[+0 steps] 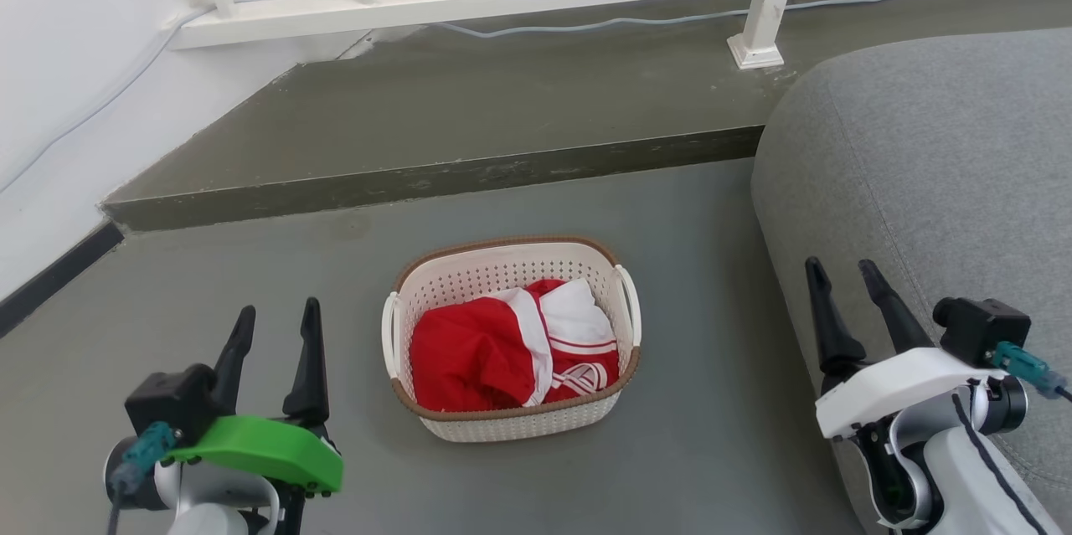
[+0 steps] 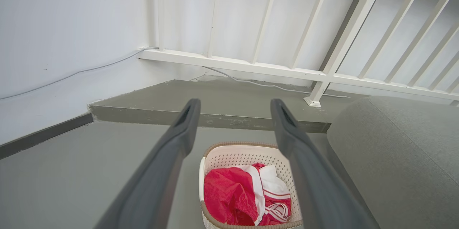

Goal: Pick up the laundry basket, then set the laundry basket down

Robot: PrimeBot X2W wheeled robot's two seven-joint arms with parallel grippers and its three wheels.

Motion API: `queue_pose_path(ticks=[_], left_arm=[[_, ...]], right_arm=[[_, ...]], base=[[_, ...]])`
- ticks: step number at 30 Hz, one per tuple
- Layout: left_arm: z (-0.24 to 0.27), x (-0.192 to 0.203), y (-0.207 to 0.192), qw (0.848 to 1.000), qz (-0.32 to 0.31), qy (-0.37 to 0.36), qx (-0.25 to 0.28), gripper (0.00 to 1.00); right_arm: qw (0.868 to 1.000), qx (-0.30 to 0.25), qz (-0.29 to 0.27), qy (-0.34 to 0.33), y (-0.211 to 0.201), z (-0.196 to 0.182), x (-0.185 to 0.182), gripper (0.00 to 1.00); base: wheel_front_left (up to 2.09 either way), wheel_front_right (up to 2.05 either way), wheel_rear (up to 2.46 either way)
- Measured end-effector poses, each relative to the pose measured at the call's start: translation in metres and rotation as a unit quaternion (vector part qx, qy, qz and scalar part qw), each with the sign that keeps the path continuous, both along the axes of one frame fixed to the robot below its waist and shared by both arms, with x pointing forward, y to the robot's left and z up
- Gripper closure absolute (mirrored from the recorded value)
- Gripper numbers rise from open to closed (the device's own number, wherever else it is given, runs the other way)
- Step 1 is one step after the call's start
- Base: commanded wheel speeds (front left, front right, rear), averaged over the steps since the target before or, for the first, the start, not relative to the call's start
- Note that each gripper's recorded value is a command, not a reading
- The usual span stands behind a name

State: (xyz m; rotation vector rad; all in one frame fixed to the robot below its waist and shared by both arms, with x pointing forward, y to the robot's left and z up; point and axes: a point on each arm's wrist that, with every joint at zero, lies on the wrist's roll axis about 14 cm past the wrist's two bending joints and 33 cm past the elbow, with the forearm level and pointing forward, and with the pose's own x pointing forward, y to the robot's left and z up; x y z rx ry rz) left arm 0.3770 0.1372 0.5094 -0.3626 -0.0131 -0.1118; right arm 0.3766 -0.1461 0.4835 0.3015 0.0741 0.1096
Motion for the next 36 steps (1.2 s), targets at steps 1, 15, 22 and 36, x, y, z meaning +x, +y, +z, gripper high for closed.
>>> queue_pose_path(ticks=[1, 15, 22, 36], left_arm=[[-0.001, -0.001, 0.0, 1.0, 0.001, 0.0, 0.006, 0.0], [-0.007, -0.006, -0.009, 0.996, -0.006, -0.013, 0.09, 0.0], [-0.012, -0.009, -0.011, 0.992, -0.006, -0.018, 0.126, 0.0], [-0.025, -0.011, -0.009, 0.993, 0.001, 0.005, 0.116, 0.0]], right_arm=[[1.0, -0.005, 0.002, -0.002, 0.001, 0.0, 0.0, 0.0], [0.996, -0.08, 0.019, -0.021, 0.011, -0.003, -0.005, 0.0], [0.992, -0.119, 0.033, -0.035, 0.018, -0.003, -0.007, 0.0], [0.991, -0.126, 0.034, -0.035, 0.019, -0.006, -0.007, 0.0]], base=[[0.0, 0.0, 0.0], [0.0, 0.0, 0.0], [0.0, 0.0, 0.0], [0.0, 0.0, 0.0]])
